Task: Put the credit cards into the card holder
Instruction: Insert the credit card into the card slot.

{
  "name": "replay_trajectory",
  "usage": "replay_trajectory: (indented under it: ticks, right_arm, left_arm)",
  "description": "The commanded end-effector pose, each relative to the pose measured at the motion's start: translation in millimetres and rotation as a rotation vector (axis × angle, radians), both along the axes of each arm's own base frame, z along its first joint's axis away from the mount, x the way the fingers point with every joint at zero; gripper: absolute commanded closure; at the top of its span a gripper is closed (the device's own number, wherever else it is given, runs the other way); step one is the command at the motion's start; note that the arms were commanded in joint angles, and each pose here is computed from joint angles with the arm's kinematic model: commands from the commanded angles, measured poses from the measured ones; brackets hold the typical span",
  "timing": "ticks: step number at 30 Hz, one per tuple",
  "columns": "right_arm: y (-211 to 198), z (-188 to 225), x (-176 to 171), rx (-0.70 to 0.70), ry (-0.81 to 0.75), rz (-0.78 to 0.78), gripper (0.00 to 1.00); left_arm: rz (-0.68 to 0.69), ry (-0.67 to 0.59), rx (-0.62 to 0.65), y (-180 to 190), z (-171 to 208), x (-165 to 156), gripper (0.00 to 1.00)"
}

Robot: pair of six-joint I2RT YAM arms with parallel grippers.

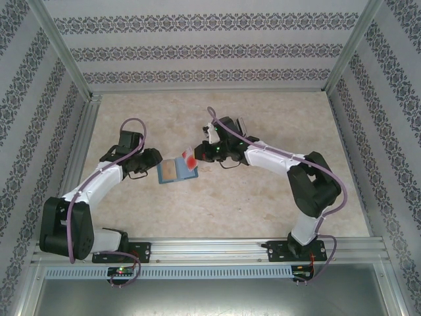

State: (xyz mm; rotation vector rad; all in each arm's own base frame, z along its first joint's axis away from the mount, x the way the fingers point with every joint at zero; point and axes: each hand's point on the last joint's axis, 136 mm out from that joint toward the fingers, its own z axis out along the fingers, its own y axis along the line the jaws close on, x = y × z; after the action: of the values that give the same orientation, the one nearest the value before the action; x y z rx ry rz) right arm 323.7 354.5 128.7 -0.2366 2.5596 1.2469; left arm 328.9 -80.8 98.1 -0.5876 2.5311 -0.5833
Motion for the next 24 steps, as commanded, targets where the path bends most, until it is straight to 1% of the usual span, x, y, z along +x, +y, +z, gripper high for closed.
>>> replay_trajectory:
  ticks: [1,10,24]
  right_arm:
    - [18,-3,-5,0.042,0.008,0.025,0.94]
    - [37,-29,-18,0.036,0.045,0.042,0.94]
    - [33,-57,-13,-0.001,0.075,0.003,0.94]
  left_arm:
    - [-0.027,0.053,-0.011,1,-16,-10,0.57]
    - [-0.036,0.124,-0.005,1,-42,-19,0.57]
    - [-0.058,0.173,-0.04,-6,-61,-18,0.6]
